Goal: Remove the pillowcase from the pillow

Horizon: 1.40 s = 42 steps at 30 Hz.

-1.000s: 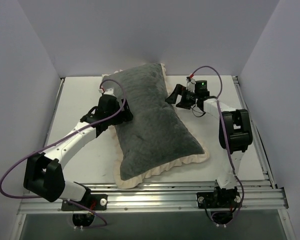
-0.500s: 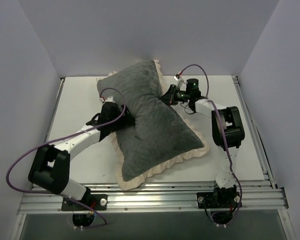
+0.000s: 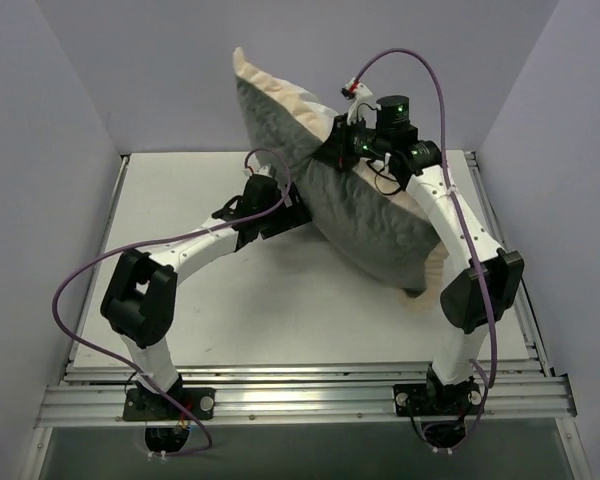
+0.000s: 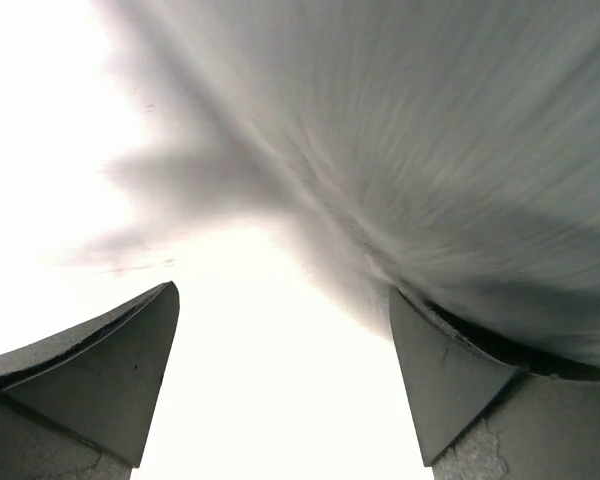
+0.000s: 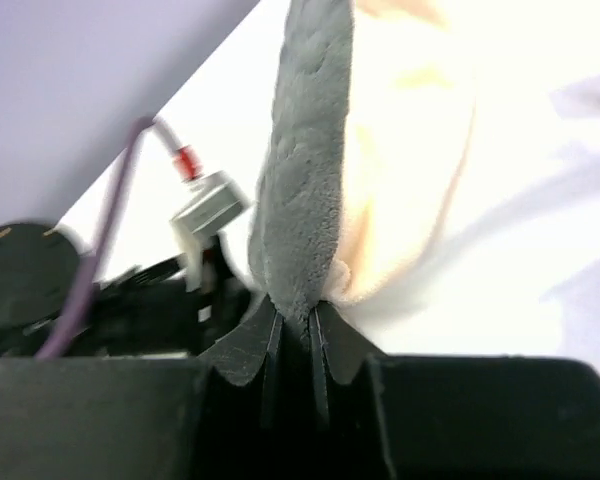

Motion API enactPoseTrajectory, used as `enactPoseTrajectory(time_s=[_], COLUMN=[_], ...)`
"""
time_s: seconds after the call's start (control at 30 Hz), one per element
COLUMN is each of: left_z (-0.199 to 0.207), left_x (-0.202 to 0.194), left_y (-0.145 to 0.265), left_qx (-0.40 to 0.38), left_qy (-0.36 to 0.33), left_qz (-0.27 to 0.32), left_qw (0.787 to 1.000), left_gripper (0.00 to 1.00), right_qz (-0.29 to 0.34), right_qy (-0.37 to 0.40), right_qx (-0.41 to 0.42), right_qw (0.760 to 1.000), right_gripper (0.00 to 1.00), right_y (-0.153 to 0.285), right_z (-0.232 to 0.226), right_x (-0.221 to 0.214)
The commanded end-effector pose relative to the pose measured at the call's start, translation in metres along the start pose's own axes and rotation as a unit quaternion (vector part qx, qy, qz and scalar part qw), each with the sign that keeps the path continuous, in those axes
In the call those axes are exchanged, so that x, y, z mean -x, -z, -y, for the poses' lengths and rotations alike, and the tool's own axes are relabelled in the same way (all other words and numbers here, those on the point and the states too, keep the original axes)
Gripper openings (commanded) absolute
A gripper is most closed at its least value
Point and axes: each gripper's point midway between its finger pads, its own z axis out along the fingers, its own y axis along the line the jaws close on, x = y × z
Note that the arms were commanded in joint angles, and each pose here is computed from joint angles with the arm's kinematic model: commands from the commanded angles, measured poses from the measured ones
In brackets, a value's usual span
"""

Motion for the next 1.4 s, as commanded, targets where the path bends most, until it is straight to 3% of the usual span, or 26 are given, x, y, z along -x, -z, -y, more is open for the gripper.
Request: enactPoseTrajectory(time_s=[0.0, 0.13, 0.2, 0.23, 0.27, 0.33, 0.37, 0.43, 0.63, 0.73, 0.93, 1.13, 1.23, 1.37], left_z=[0.05, 0.009, -0.016, -0.024, -0.032, -0.05, -0.045, -0.064, -0.077, -0.067, -0.028, 0.019, 0.024, 0.009], left_x=[0.048, 0.02, -0.005, -0.013, -0.021, -0.04, -0.035, -0.052, -0.04, -0.019, 0.039, 0.109, 0.114, 0.065], left_y=[0.022, 0.045, 0.07, 0.08, 0.101, 0.126, 0.152, 0.176, 0.238, 0.242, 0.204, 0.153, 0.118, 0.073], left_qx=[-0.08, -0.039, -0.019, -0.012, -0.011, 0.011, -0.005, 0.018, 0.024, 0.024, 0.015, 0.007, 0.001, -0.003], left_qy=[0.028, 0.046, 0.045, 0.043, 0.039, 0.023, 0.017, -0.005, -0.04, -0.062, -0.11, -0.164, -0.17, -0.144], left_qz=[0.076, 0.071, 0.058, 0.053, 0.056, 0.037, 0.058, 0.043, 0.087, 0.11, 0.136, 0.176, 0.166, 0.072], left_qw=[0.994, 0.996, 0.997, 0.998, 0.998, 0.999, 0.998, 0.999, 0.995, 0.992, 0.984, 0.97, 0.971, 0.987], left_gripper=[0.95, 0.95, 0.95, 0.94, 0.94, 0.94, 0.94, 0.94, 0.94, 0.94, 0.94, 0.94, 0.94, 0.94], right_qz=[-0.049, -0.121, -0.136, -0.138, -0.156, -0.152, -0.16, -0.142, -0.073, -0.062, -0.065, -0.088, -0.095, -0.088], right_qy=[0.024, 0.005, -0.007, -0.008, -0.011, 0.0, 0.004, 0.018, 0.025, 0.002, -0.033, -0.08, -0.093, -0.109], right_qx=[0.041, 0.033, 0.026, 0.017, 0.011, 0.002, -0.008, -0.011, -0.13, -0.184, -0.278, -0.285, -0.294, -0.333], right_qw=[0.998, 0.992, 0.99, 0.99, 0.988, 0.988, 0.987, 0.99, 0.989, 0.981, 0.958, 0.951, 0.947, 0.932], right_gripper=[0.0, 0.02, 0.15, 0.32, 0.39, 0.58, 0.62, 0.72, 0.81, 0.83, 0.89, 0.89, 0.9, 0.9], right_y=[0.011, 0.001, -0.001, 0.002, 0.003, 0.013, 0.017, 0.032, 0.078, 0.098, 0.132, 0.14, 0.139, 0.147], right_z=[-0.055, -0.06, -0.061, -0.062, -0.064, -0.073, -0.077, -0.09, -0.081, -0.066, -0.037, -0.033, -0.025, -0.001], right_x=[-0.027, -0.102, -0.123, -0.128, -0.145, -0.144, -0.15, -0.139, -0.124, -0.134, -0.166, -0.208, -0.229, -0.236])
